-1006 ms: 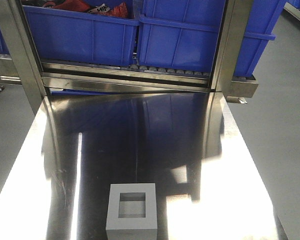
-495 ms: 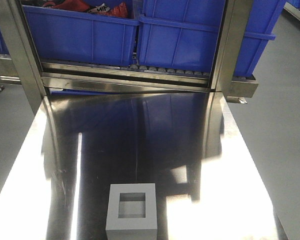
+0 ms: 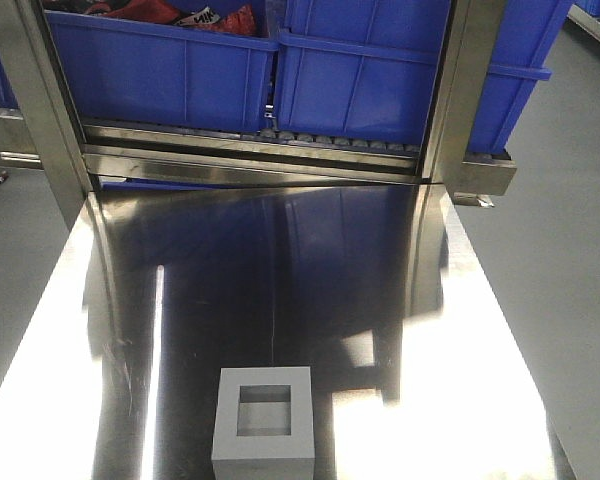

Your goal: Sort gray base to blue bin

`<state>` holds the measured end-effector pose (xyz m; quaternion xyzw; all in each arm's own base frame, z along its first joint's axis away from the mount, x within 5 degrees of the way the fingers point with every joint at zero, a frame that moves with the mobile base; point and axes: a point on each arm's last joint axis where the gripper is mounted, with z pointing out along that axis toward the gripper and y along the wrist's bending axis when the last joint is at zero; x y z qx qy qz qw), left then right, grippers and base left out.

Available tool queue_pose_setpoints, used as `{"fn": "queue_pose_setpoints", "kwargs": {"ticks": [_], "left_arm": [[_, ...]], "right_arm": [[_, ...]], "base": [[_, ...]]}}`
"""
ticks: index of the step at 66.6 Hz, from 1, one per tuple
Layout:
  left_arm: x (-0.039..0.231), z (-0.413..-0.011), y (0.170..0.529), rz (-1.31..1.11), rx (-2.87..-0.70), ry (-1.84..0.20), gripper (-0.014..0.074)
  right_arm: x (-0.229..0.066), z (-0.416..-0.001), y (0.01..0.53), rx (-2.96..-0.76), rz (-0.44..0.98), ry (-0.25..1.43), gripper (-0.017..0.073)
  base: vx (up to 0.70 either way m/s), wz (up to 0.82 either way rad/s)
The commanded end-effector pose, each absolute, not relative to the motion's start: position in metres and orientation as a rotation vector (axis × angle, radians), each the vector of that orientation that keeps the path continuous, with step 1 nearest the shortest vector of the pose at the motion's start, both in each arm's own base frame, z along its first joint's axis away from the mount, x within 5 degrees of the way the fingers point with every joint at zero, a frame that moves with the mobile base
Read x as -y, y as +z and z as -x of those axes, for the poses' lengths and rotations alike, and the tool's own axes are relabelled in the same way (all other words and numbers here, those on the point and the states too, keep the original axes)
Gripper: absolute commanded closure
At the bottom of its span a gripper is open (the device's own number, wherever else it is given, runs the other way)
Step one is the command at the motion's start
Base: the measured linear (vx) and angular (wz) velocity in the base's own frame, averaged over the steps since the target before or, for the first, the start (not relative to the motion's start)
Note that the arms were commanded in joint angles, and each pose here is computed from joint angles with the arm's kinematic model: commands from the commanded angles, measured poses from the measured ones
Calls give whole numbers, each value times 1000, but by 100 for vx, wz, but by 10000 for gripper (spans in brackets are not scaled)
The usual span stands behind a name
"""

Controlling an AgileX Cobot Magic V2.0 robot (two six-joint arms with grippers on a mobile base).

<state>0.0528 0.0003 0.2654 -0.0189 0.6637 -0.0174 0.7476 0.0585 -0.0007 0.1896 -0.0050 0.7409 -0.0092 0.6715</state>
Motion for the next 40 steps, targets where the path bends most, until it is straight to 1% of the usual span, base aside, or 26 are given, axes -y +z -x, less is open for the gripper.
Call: {"fn": "queue_pose_setpoints", "kwargs": {"ticks": [1, 14, 27, 40], "left_arm": [[0, -60, 291, 44, -1454, -55, 599], [0, -81, 306, 43, -1628, -43, 599], [0, -102, 297, 47, -1786, -40, 599], [0, -108, 293, 48, -1828, -39, 599]], "right_arm": [[0, -60, 190, -1617, 27, -26, 568], [0, -60, 190, -1617, 27, -26, 568], [0, -60, 190, -1617, 27, -26, 568], [0, -60, 190, -1617, 27, -26, 568]], "base": [[0, 0], [0, 0], [0, 0], [0, 0]]}}
